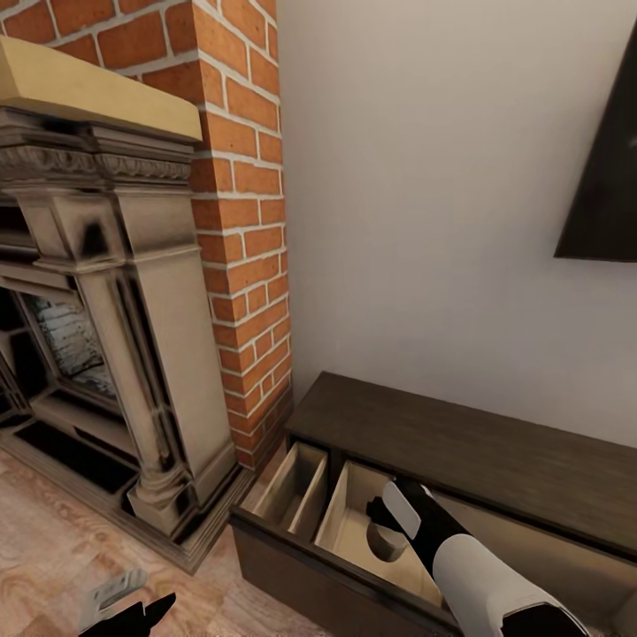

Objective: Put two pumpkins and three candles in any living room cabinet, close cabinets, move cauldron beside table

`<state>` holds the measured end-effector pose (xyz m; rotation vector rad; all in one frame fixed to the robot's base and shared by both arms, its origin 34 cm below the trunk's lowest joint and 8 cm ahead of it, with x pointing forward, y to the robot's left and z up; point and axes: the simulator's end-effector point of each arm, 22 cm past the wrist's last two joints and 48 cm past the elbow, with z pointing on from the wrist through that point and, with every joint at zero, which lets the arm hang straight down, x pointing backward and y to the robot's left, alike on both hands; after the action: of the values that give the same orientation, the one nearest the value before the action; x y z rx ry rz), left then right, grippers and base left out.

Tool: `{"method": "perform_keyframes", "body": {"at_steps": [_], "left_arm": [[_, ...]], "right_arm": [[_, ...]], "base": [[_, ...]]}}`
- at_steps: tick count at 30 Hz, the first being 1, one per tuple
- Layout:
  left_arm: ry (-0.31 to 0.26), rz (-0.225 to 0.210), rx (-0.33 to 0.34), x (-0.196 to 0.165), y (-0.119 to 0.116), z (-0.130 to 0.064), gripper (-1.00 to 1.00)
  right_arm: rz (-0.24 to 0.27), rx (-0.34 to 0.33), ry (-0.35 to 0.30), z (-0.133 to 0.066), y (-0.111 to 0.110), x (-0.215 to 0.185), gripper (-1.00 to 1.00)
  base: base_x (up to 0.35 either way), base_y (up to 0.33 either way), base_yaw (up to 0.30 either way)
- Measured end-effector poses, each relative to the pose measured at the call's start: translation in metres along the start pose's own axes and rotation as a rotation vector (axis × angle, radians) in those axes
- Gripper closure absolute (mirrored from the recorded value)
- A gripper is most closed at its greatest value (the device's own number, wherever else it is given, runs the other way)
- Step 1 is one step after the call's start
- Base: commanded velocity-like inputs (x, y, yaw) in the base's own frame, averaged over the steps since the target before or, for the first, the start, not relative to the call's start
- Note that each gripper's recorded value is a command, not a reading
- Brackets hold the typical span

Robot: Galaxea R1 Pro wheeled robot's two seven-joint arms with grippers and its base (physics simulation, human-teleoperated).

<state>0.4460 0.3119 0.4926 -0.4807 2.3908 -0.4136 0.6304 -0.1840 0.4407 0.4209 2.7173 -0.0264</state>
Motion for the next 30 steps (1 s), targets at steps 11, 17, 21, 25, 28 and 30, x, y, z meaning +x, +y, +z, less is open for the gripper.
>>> {"method": "perform_keyframes", "body": {"at_steps": [11,17,21,25,28,30], "left_arm": [[0.0,0.0,0.001,0.014,0.009,0.012,-1.0],[-0.001,0.0,0.002,0.014,0.009,0.011,-1.0],[-0.001,0.0,0.001,0.014,0.009,0.011,-1.0],[-0.001,0.0,0.002,0.014,0.009,0.011,-1.0],[-0.001,0.001,0.002,0.014,0.009,0.011,-1.0],[-0.001,0.0,0.002,0.014,0.009,0.011,-1.0]], "right_arm": [[-0.009,0.004,-0.009,0.016,-0.002,0.009,1.0],[-0.008,0.002,-0.016,0.014,-0.001,0.005,1.0],[-0.008,0.0,-0.017,0.014,0.0,0.004,1.0],[-0.008,0.001,-0.017,0.014,0.0,0.003,1.0],[-0.008,0.0,-0.017,0.013,0.0,0.004,1.0],[-0.008,-0.001,-0.017,0.013,0.001,0.004,1.0]], "base": [[0.0,0.0,0.0],[0.001,0.0,0.0],[0.112,0.027,0.0],[0.062,0.019,0.0],[0.125,0.064,0.0],[0.084,0.04,0.0]]}}
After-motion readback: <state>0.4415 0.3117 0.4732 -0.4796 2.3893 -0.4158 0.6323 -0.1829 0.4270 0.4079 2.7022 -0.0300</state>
